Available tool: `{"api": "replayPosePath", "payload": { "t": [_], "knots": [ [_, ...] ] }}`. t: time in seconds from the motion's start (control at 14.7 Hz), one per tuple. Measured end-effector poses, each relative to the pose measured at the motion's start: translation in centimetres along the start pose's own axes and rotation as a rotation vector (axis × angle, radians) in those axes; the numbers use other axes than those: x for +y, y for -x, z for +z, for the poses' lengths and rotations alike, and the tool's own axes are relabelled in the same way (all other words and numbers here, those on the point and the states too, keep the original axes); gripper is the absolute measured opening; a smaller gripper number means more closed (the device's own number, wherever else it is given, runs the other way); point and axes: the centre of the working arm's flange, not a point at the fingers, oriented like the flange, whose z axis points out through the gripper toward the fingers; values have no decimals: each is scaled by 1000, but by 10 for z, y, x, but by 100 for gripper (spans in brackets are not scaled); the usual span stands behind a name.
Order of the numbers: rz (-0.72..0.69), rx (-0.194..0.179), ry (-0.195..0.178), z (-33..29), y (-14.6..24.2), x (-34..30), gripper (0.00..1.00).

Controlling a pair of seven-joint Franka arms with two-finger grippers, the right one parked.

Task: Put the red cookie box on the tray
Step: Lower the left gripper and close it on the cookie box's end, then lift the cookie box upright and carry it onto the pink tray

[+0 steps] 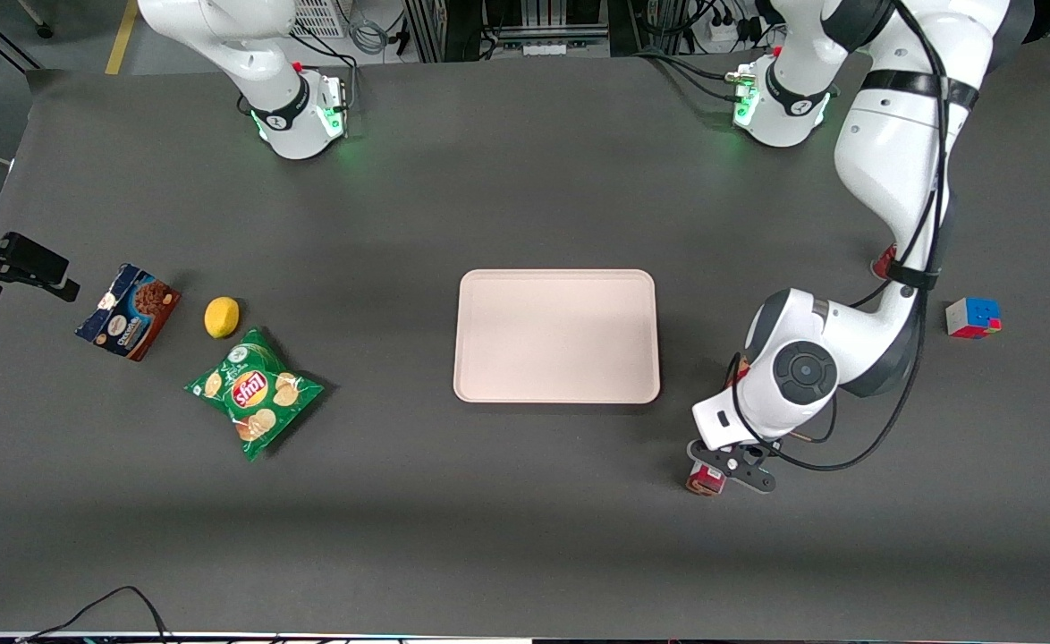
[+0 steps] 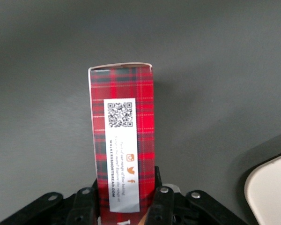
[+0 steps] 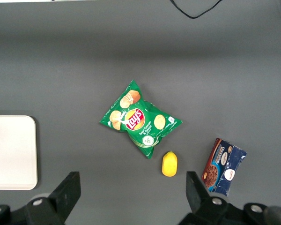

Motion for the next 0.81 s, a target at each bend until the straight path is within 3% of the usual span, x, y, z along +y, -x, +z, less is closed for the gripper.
{"api": "replayPosePath", "payload": {
  "t": [0.27,0.54,0.81],
  "knots": [
    [-1,-40,-16,-101,-18,-4,39],
    [2,-45,-33,-199,-12,5,39],
    [-14,-101,-27,-269,8,8,39]
  ]
}}
